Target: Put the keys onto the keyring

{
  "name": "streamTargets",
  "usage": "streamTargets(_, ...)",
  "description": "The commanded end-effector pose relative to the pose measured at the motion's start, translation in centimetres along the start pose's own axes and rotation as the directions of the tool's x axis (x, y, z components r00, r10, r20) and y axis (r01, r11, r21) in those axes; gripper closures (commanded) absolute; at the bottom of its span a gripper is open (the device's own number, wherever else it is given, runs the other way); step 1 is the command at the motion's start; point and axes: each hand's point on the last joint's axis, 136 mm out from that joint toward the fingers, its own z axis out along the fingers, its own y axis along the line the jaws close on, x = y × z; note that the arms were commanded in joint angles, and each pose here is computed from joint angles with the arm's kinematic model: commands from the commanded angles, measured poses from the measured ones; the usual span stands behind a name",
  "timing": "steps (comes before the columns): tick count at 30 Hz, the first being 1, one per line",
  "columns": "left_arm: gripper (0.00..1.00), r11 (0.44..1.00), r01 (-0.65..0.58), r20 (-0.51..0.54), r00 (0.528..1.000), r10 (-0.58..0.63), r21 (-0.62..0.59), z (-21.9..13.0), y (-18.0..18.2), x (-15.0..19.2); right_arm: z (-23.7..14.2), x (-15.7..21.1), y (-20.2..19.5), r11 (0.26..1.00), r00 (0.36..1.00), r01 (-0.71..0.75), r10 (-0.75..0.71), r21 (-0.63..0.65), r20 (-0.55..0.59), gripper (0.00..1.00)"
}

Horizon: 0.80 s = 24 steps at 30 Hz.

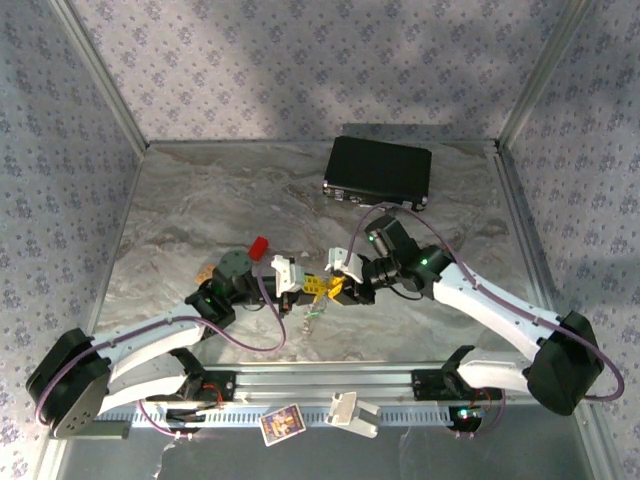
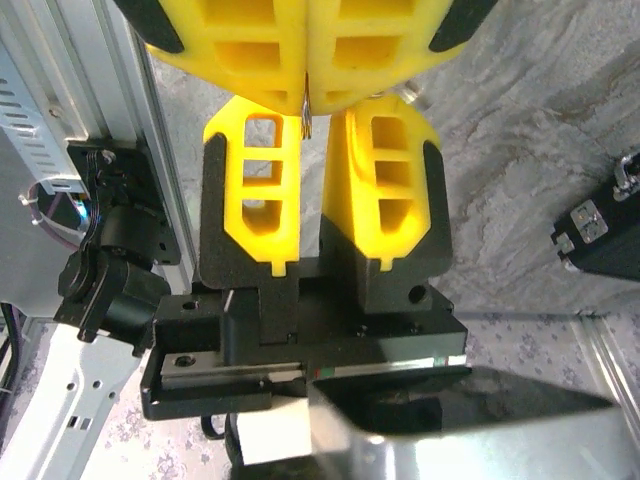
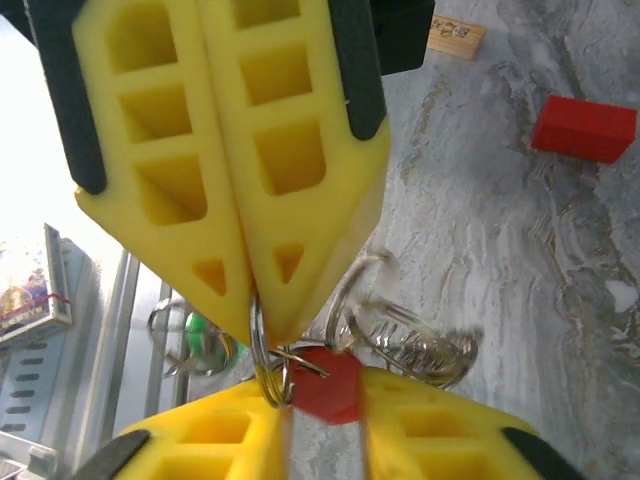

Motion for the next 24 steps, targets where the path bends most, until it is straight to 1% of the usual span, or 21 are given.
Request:
streamTargets(1,1.0,0.998,-0.059,0.083,0.995,0.057,0.015,-0.2,-0.4,-2.2,-1.0,0.0,-0.2,0.999,1.0,0.006,-0.007,0.043,0.015,0.71)
streamTargets(4,1.0,0.998,-0.059,0.085,0.995,0.059,0.006,-0.4,-0.3,-2.2,-1.4,0.3,-0.1,0.998,1.0,0.004,-0.005,0.066,0.019,0.69)
streamTargets(7,1.0,0.998,-0.066,0.09,0.994,0.066,-0.009,-0.5,-0.1,-2.4,-1.4,0.4,0.3,0.998,1.0,-0.008,0.006,0.055,0.028,0.68)
streamTargets(11,1.0,0.998,-0.069,0.104,0.992,0.07,-0.014,-0.6,-0.1,-2.9,-0.7,0.6,0.4,0.999,0.999,-0.012,0.01,0.05,0.034,0.66)
streamTargets(19,1.0,0.998,-0.065,0.113,0.991,0.067,-0.022,-0.7,0.0,-3.3,0.5,0.1,-0.3,0.998,0.998,0.011,-0.015,0.068,0.053,0.65)
streamTargets(24,1.0,0.997,-0.065,0.119,0.99,0.07,-0.042,-0.8,0.3,-3.4,1.0,0.0,0.0,0.999,0.998,0.001,-0.004,0.038,0.065,0.63)
